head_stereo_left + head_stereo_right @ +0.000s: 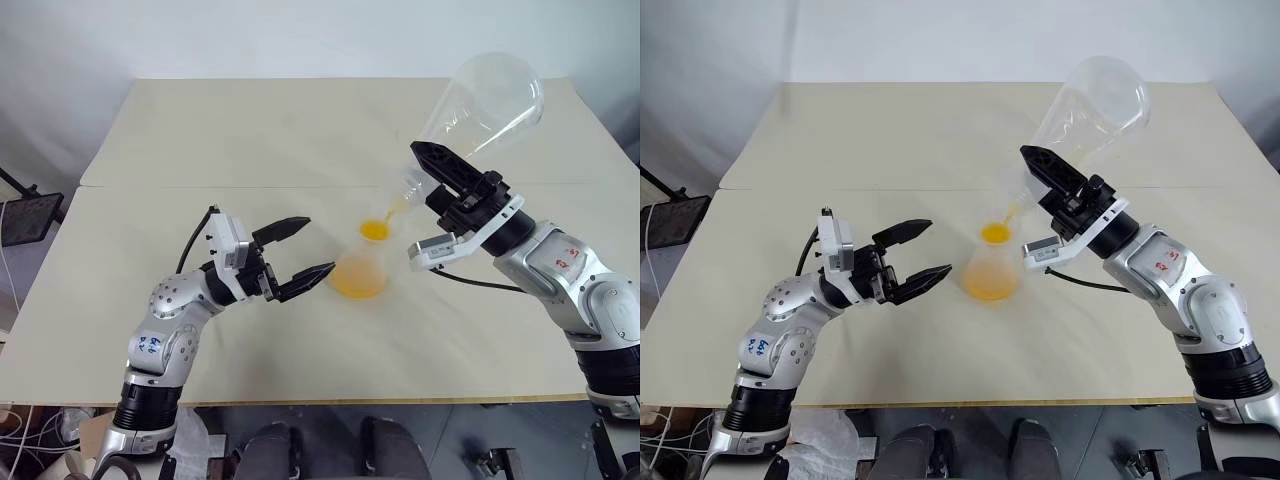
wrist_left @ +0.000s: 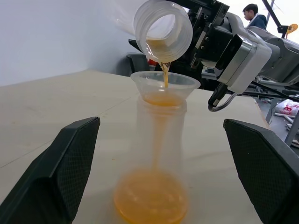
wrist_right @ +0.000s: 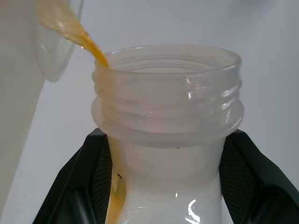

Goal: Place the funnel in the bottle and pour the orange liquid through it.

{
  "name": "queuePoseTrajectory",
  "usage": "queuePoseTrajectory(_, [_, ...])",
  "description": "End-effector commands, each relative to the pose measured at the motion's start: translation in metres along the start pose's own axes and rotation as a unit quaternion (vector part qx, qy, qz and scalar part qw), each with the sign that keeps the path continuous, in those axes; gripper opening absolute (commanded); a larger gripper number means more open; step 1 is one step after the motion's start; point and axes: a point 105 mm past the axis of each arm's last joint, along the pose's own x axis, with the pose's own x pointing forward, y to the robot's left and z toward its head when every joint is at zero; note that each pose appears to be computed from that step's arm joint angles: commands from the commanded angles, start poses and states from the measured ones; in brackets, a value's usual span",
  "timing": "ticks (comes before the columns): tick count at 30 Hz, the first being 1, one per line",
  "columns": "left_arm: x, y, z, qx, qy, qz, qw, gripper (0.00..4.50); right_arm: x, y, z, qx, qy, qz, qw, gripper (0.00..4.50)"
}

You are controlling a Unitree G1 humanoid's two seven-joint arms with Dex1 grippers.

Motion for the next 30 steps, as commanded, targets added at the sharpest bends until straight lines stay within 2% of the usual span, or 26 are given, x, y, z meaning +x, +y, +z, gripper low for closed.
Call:
queuePoseTrajectory(1, [0.003, 0.0, 0.008, 0.018, -0.014, -0.005, 1.0, 4.5, 0.0, -0.017, -0.003, -0.027, -0.002, -0.027, 0.999, 2.64])
queuePoseTrajectory(15, [0.003, -0.001, 0.008, 0.019, -0.015, -0.005, 1.0, 4.5, 0.0, -0.017, -0.002, -0.027, -0.006, -0.036, 0.999, 2.64])
queuePoseTrajectory(20, [0.003, -0.001, 0.009, 0.02, -0.015, -0.005, 1.0, 4.5, -0.001, -0.02, -0.006, 0.013, 0.011, -0.043, 0.999, 2.64])
queuePoseTrajectory(24, [0.002, -0.001, 0.009, 0.02, -0.013, -0.004, 1.0, 4.5, -0.004, -0.019, -0.013, 0.136, 0.039, -0.043, 0.989, 2.64])
queuePoseTrajectory(26, [0.002, 0.0, 0.009, 0.02, -0.012, -0.004, 1.0, 4.5, -0.007, -0.021, -0.019, 0.217, 0.061, -0.055, 0.973, 2.64])
queuePoseTrajectory(29, [0.001, 0.0, 0.009, 0.02, -0.011, -0.004, 1.0, 4.5, -0.011, -0.024, -0.027, 0.29, 0.084, -0.067, 0.951, 2.64])
queuePoseTrajectory(30, [0.0, 0.0, 0.009, 0.019, -0.01, -0.005, 1.0, 4.5, -0.019, -0.024, -0.037, 0.347, 0.111, -0.083, 0.927, 2.64])
